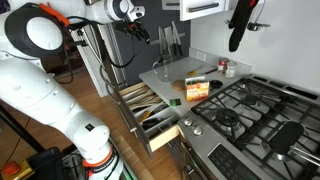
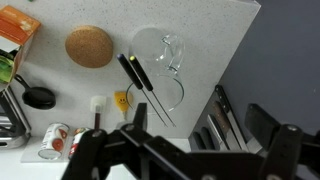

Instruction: Pick up the two black utensils on the left and put them on the glass jar

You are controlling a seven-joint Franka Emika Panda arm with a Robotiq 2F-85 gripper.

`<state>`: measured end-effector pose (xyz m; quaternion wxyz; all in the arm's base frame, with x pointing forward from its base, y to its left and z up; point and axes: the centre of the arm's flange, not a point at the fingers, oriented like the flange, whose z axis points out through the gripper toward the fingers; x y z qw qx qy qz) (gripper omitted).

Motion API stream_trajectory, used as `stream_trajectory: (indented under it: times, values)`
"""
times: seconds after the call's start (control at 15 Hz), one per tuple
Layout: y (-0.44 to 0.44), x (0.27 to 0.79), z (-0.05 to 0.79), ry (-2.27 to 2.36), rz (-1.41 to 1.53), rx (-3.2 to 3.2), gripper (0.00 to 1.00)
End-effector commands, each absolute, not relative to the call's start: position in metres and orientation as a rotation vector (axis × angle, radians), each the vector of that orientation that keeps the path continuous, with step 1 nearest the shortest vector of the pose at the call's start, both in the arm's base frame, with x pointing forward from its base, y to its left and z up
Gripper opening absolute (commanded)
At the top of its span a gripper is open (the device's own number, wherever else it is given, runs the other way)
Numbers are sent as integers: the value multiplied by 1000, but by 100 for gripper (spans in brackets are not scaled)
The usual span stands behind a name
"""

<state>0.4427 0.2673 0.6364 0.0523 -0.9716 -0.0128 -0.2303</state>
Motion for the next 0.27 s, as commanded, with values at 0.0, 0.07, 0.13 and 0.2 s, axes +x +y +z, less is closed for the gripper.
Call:
stream_trajectory:
  times: [0.0, 0.07, 0.13, 0.2]
  values:
    - [259, 408, 622, -37, -820, -2909, 100]
    - [269, 431, 635, -41, -759, -2927, 100]
    - [269, 427, 635, -47, -770, -2925, 100]
    - [270, 427, 636, -48, -773, -2924, 100]
